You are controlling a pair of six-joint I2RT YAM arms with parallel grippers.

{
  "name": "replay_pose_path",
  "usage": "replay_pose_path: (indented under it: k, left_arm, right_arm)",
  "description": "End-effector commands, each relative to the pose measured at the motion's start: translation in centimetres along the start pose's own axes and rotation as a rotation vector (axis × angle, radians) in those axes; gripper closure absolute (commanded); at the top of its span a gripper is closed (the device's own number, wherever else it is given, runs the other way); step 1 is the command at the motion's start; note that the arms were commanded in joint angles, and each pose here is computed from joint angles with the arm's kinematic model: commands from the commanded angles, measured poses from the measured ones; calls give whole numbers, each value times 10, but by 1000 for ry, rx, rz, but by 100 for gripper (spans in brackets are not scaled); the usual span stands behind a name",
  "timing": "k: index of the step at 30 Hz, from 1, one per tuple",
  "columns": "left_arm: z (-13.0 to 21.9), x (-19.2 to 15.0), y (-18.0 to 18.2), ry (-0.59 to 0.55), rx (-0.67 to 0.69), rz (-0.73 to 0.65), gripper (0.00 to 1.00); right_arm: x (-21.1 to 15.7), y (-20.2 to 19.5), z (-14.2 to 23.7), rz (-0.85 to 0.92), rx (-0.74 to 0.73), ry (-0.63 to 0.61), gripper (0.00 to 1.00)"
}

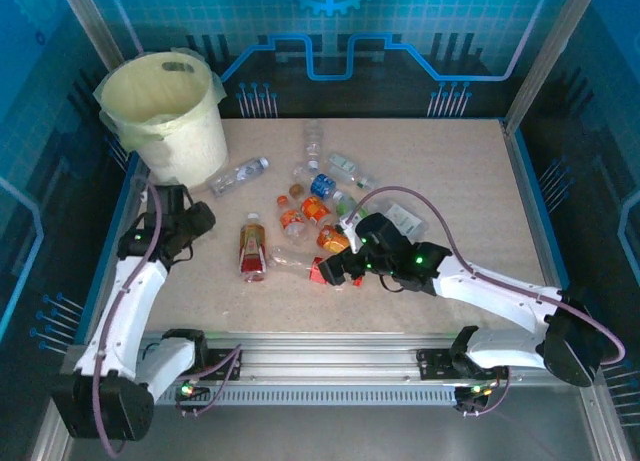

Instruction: Put the plastic bottles in the bin

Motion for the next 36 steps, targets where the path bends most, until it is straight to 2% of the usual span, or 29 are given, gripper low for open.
replay_pose_path:
  k: [1, 5, 9, 16, 20, 26, 31, 36]
  left_arm:
    - [29, 50, -32, -146, -140, 23, 46]
    - [53, 97, -67, -253, -271, 15, 47]
    - [79, 150, -93, -423, -360, 18, 48]
    - [99, 219, -115, -664, -421, 80, 49]
    - [103, 258, -120, -765, -383, 57, 48]
    - [73, 303, -102, -804, -291, 97, 48]
    - [29, 325, -93, -763, -248, 95, 48]
    - [-13, 335, -99, -669, -175, -107, 47]
  right_arm:
    - [15, 9, 4, 33, 10, -49, 0]
    - [23, 7, 9, 30, -17, -79, 0]
    - [32, 1, 16, 6, -53, -125, 0]
    - [39, -11, 28, -37, -116, -196, 0]
    - [41, -15, 34, -50, -133, -221, 0]
    - [39, -19, 38, -62, -153, -224, 0]
    - [40, -24, 42, -88, -175, -233, 0]
    - [39, -21, 47, -87, -163, -224, 0]
Point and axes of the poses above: each hand's point on the last joint's axis, 136 mm out from that joint toward the fingers, its own z axis back along the fingers, its own y axis along the line the jaws close on, x = y × z, the point moved 1 cm from there along z, back along the fingers, and after that the axes turned 6 degrees about -z, right-handed, at the moved point
